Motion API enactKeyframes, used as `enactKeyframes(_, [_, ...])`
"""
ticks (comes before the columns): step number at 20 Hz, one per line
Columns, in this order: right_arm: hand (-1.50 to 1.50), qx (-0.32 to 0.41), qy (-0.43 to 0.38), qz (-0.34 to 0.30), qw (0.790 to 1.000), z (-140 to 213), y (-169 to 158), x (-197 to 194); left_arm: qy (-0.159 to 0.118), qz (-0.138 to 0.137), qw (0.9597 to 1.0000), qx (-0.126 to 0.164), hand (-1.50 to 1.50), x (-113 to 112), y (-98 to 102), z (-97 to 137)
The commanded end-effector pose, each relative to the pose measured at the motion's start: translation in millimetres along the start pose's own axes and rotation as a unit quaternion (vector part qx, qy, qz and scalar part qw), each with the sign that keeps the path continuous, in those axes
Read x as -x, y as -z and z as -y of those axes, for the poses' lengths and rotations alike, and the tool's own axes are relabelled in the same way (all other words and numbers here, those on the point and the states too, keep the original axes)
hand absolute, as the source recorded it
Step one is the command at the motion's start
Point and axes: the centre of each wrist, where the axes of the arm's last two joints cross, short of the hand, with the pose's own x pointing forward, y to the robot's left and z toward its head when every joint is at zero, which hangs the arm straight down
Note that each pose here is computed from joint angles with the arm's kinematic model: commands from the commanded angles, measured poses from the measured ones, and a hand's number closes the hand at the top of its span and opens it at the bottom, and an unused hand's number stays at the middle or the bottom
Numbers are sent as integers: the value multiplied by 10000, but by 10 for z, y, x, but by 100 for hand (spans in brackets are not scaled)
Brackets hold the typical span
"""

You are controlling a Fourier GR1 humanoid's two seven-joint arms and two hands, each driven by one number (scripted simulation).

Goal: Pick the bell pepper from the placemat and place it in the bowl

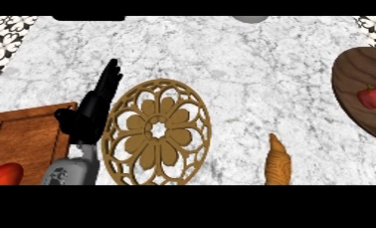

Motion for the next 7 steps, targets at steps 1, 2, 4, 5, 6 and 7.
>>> enactKeyframes(1, [-150,-780,871,618,9912,32,-164,115,-39,-103,9999,-68,0,113,15,-21])
enactKeyframes(2, [-150,-816,767,639,9917,83,-142,32,-25,-81,10000,-21,0,57,50,68])
enactKeyframes(4, [-150,-871,790,630,9911,39,-235,152,-83,-8,10000,-37,0,-15,21,35])
enactKeyframes(5, [-150,-912,741,562,9915,105,-273,107,7,-38,10000,44,0,21,-29,-25])
enactKeyframes(6, [-150,-815,709,569,9925,120,-229,55,37,-36,10000,1,0,18,35,51])
enactKeyframes(7, [-150,-826,756,560,9921,19,-261,189,22,11,10000,-61,0,26,-44,2])
